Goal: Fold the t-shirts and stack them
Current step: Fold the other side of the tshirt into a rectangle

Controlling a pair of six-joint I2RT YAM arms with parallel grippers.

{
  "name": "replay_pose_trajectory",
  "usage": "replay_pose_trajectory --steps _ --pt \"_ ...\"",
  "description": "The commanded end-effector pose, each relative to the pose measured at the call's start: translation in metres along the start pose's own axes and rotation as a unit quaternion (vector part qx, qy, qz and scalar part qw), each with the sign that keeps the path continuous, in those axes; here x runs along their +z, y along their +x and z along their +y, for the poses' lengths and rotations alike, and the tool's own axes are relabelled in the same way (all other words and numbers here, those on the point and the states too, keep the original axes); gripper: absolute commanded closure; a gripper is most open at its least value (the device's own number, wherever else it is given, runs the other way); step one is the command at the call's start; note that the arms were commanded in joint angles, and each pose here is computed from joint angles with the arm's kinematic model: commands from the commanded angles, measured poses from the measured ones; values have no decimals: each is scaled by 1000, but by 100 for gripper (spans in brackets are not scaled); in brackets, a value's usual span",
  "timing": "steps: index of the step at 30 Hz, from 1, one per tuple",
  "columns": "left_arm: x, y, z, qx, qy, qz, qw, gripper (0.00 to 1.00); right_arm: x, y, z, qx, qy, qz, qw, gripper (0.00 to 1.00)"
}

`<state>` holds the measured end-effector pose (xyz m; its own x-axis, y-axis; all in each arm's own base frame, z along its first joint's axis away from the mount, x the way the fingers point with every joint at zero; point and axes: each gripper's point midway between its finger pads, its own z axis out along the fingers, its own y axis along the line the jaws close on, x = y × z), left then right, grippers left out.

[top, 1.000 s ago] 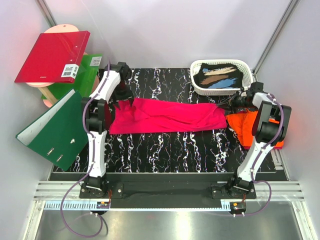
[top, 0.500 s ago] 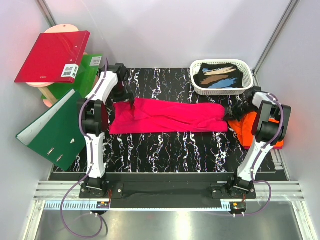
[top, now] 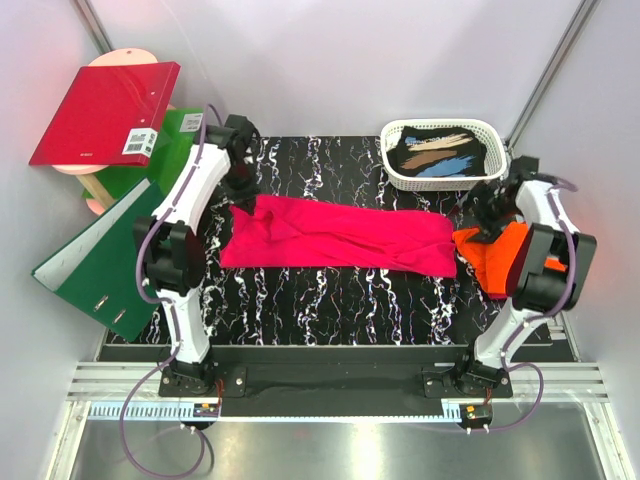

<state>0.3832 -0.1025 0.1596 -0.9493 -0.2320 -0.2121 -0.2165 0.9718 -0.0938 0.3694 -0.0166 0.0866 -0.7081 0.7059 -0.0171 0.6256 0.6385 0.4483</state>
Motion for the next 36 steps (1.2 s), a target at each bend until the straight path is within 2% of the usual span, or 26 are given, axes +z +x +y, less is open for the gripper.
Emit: replay_pose_trajectory --steps 1,6,15,20,22,24,26,32,36 --pt "17 32 -23 35 35 43 998 100 -45 -16 29 -47 -39 -73 995 12" --pt "50 56 -24 43 30 95 994 100 -41 -10 35 -43 -65 -60 995 12" --pt "89 61 -22 57 -4 121 991 100 -37 -8 37 -45 -77 -51 995 12" --pt "112 42 -35 57 -7 117 992 100 -36 -13 42 -47 -83 -50 994 13" --pt "113 26 -43 61 -15 94 994 100 -36 -15 44 -49 -87 -51 994 12" --pt "125 25 -45 63 -29 108 992 100 -36 -17 46 -48 -89 -51 994 13" --pt "123 13 -54 56 -28 91 994 100 -36 -16 48 -49 -93 -48 993 12" --pt "87 -34 -58 18 -40 -27 999 100 -36 -15 47 -53 -95 -45 993 12" --pt "78 -51 -58 -10 -45 -67 997 100 -30 -12 44 -54 -95 -36 993 13"
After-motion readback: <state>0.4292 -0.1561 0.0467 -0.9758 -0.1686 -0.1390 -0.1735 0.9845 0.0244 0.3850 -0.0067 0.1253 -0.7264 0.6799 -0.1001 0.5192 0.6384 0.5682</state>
